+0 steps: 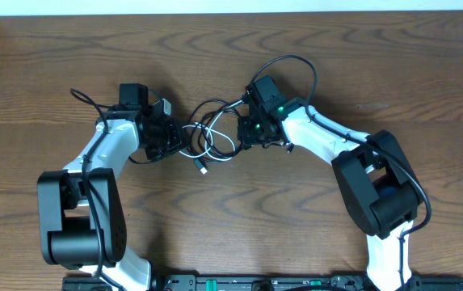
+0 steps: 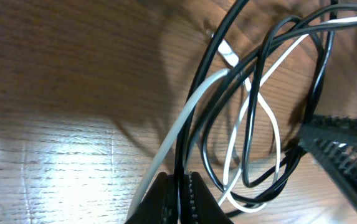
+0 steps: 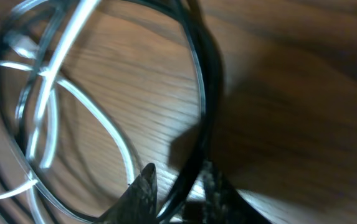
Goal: Untangle cables
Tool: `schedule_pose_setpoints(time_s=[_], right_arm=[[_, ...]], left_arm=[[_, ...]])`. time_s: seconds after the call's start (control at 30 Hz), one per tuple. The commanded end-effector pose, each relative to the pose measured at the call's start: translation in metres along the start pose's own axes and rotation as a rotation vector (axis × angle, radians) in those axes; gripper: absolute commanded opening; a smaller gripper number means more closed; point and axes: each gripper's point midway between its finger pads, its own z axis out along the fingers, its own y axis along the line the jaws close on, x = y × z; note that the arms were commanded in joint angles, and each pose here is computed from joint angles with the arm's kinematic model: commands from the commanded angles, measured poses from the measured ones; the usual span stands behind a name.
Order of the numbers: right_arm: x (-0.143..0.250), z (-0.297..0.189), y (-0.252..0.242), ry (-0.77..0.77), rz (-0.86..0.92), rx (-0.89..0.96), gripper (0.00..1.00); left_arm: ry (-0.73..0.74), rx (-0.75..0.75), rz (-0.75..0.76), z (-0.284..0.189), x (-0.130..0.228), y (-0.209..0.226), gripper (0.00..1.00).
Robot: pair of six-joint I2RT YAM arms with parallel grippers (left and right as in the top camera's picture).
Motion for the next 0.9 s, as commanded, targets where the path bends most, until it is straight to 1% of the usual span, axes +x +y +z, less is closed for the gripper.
schedule_pose_setpoints(time_s=[0.0, 0.1, 0.2, 0.37, 0.5, 0.53, 0.57, 0.6, 0.73, 0.8, 0.87], right_arm=[[0.011, 0.01, -0.001, 0.04, 0.088, 0.007, 0.19], [0.018, 0.009, 0.014, 0.085, 0.111, -0.079, 0.18], [0.027, 0.005, 0.034, 0.148, 0.116, -0.194, 0.2], [0.041, -0.007, 0.063, 0.245, 0.113, -0.363, 0.34], [0.041, -0.016, 0.073, 0.263, 0.057, -0.466, 0.44], [0.039, -0.017, 0.071, 0.257, 0.054, -0.47, 0.45], [0.036, -0.018, 0.067, 0.247, 0.05, -0.469, 0.45], [0.033, -0.019, 0.064, 0.239, 0.048, -0.469, 0.45], [0.024, -0.021, 0.047, 0.218, 0.068, -0.449, 0.46], [0.024, -0.018, 0.035, 0.211, 0.08, -0.39, 0.49], [0.025, -0.013, 0.02, 0.204, 0.096, -0.302, 0.5]], left_arm=[[-0.058, -0.098, -0.044, -0.006, -0.011, 0.012, 0.07], [-0.092, -0.198, -0.116, -0.009, -0.014, 0.03, 0.07], [-0.1, -0.22, -0.13, -0.01, -0.015, 0.034, 0.07], [-0.105, -0.218, -0.127, -0.009, -0.016, 0.034, 0.08], [-0.123, -0.21, -0.111, -0.01, -0.021, 0.032, 0.08], [-0.13, -0.204, -0.108, -0.009, -0.023, 0.031, 0.08], [-0.137, -0.199, -0.104, -0.01, -0.025, 0.03, 0.12], [-0.145, -0.185, -0.1, -0.009, -0.028, 0.027, 0.12], [-0.168, -0.018, -0.061, -0.008, -0.04, -0.004, 0.14], [-0.197, 0.024, -0.04, -0.009, -0.048, -0.014, 0.15], [-0.219, 0.021, -0.025, -0.01, -0.053, -0.014, 0.15]])
